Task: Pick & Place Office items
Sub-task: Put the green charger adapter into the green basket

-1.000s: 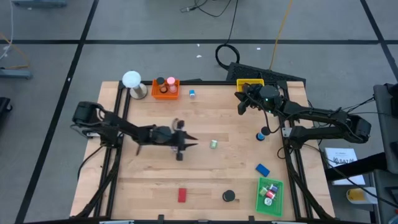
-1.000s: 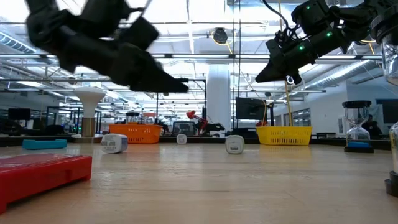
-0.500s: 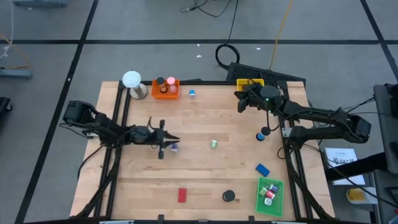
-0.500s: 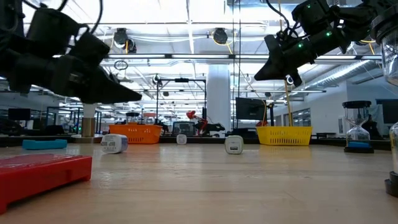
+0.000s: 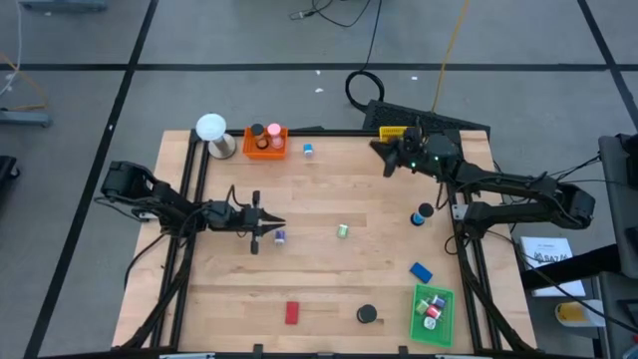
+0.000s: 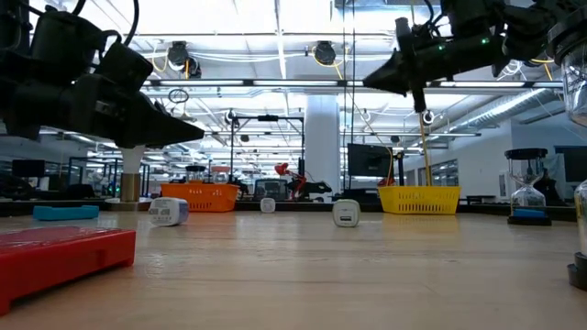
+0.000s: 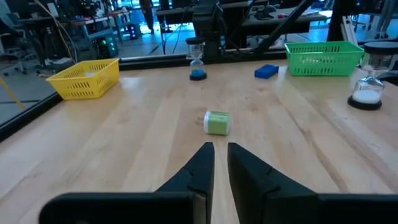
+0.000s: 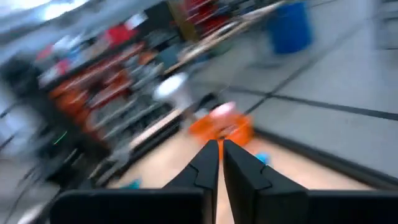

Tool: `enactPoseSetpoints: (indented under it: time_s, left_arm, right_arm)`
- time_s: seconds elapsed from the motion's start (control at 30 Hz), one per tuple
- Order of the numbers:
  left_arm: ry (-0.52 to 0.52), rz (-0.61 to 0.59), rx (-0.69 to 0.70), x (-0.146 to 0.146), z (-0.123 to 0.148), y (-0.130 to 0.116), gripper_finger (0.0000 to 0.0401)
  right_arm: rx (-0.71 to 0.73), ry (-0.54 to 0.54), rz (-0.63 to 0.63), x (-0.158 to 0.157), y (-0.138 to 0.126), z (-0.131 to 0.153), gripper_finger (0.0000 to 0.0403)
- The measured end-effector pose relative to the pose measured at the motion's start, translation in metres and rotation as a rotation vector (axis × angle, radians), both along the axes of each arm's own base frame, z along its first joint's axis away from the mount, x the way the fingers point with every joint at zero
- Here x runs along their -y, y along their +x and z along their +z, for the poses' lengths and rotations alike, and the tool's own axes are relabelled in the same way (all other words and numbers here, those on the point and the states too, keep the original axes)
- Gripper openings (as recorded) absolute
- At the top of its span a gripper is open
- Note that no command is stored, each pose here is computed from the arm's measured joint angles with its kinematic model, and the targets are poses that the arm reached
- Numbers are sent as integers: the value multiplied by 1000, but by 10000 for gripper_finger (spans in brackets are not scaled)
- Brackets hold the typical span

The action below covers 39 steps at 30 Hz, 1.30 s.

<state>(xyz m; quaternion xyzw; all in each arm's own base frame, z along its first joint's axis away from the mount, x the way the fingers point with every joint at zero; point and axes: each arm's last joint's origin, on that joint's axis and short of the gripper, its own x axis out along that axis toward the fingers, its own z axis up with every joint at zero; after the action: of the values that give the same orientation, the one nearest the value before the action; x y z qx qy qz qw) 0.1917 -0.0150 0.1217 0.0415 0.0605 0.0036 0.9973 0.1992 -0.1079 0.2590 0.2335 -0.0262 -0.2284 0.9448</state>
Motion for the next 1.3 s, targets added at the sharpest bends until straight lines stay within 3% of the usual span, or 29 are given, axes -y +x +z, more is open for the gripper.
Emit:
enactPoseSetpoints:
  time_s: [0.13, 0.37, 0.47, 1.0, 1.3]
  left_arm:
    - [2, 0, -1, 0, 0, 0, 44]
    - [2, 0, -4, 0, 0, 0, 44]
    - [2, 0, -4, 0, 0, 0, 45]
    - [2, 0, -4, 0, 0, 0, 45]
    - [2, 0, -4, 0, 0, 0, 44]
  right_arm:
    - [-141, -33, 180, -15, 7, -8, 2]
    - [-536, -33, 200, -52, 25, -9, 2]
    - [-641, -44, 210, -70, 37, -5, 15]
    - [-894, 90, 436, -124, 110, -38, 206]
    - [-985, 32, 475, -141, 127, -71, 290]
